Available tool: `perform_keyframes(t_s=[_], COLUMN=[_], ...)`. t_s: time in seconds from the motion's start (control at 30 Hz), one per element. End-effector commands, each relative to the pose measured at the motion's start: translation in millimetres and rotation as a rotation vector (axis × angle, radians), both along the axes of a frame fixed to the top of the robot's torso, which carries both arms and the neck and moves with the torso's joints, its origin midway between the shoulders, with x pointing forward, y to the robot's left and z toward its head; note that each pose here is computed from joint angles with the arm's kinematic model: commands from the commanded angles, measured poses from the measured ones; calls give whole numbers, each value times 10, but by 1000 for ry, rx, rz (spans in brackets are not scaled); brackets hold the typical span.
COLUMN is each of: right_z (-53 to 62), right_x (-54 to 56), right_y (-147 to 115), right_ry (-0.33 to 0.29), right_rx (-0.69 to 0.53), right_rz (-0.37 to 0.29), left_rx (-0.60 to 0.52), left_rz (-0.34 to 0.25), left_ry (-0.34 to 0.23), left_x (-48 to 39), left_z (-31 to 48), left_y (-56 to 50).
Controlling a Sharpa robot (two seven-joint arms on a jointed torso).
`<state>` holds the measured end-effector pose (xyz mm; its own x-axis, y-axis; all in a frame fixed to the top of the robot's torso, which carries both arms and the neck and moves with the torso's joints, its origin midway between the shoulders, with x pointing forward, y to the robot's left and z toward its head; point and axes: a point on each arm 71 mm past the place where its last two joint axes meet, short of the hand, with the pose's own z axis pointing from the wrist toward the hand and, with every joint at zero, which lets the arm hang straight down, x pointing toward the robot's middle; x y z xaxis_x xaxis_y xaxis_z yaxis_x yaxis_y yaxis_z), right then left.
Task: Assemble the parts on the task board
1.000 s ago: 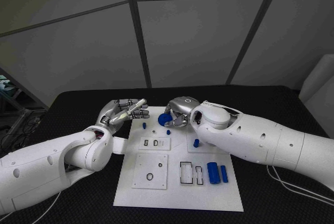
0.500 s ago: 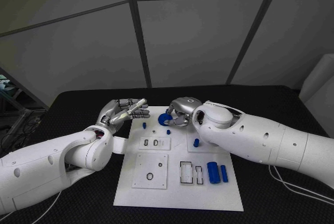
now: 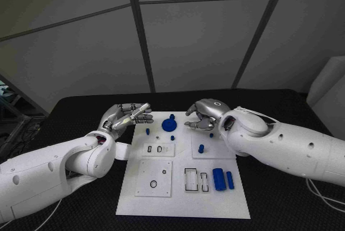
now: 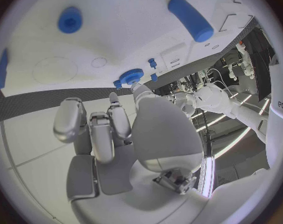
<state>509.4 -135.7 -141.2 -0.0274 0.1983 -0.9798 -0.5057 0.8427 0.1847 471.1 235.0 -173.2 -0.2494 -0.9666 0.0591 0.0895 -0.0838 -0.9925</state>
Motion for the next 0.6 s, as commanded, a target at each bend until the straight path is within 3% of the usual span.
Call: perform_keyframes(t_s=[0.03, 0.23, 0.37, 0.6], right_z=[96, 116, 131, 96], right_x=[-59, -150, -173, -92], right_y=[-164, -674, -958, -1354], right_ry=[-7, 87, 92, 86], right_rx=[168, 276, 311, 305], right_rz=[22, 25, 22, -26], left_rx=[-1, -2, -6, -7], left_rz=[-11, -15, -23, -27], left_ry=[-11, -10, -10, -9], left_x=[2, 5, 8, 15], left_z=[16, 11, 8, -1], left_y=[3, 1, -15, -25])
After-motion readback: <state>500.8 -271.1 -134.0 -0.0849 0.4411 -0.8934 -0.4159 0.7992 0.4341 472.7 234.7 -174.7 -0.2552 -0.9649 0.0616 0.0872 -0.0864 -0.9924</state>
